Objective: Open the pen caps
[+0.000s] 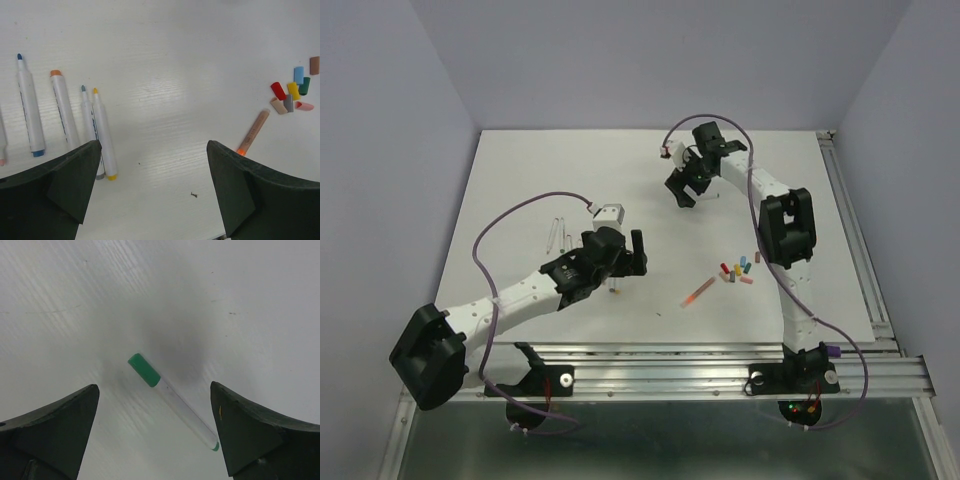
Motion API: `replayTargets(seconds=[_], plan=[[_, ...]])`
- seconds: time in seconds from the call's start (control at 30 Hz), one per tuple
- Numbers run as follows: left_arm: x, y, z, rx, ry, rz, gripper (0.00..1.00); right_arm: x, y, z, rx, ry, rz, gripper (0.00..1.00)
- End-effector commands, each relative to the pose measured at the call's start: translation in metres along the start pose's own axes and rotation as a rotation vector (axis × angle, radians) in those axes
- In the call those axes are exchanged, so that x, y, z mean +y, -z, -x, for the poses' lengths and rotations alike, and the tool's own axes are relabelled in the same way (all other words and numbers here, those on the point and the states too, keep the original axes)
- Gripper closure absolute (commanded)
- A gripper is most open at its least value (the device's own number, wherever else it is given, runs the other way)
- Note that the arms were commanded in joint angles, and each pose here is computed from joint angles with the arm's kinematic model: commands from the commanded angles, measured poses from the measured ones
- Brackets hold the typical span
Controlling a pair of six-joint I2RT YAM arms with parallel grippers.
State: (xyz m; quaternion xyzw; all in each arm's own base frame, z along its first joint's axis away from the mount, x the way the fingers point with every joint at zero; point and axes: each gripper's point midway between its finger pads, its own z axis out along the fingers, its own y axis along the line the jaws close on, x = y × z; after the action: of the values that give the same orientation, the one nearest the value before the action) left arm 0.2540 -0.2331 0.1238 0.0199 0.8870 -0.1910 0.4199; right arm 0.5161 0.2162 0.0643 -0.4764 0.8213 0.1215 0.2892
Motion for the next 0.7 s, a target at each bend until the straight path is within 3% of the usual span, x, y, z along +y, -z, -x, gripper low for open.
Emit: replayTargets(seconds=[0.0, 0.1, 0.67], plan=[[0.001, -0.001, 0.009, -0.030, -0.014, 0.004, 0.01, 0.012, 0.001, 0.011, -0.003, 0.059, 0.042, 0.04], [0.001, -0.001, 0.010, -0.030, -0.013, 0.004, 0.01, 0.013, -0.004, 0.007, 0.013, 0.070, 0.039, 0.05], [0.004, 0.001, 0.012, -0.031, -0.011, 0.001, 0.01, 0.017, -0.035, -0.025, 0.107, 0.053, 0.016, 0.41]])
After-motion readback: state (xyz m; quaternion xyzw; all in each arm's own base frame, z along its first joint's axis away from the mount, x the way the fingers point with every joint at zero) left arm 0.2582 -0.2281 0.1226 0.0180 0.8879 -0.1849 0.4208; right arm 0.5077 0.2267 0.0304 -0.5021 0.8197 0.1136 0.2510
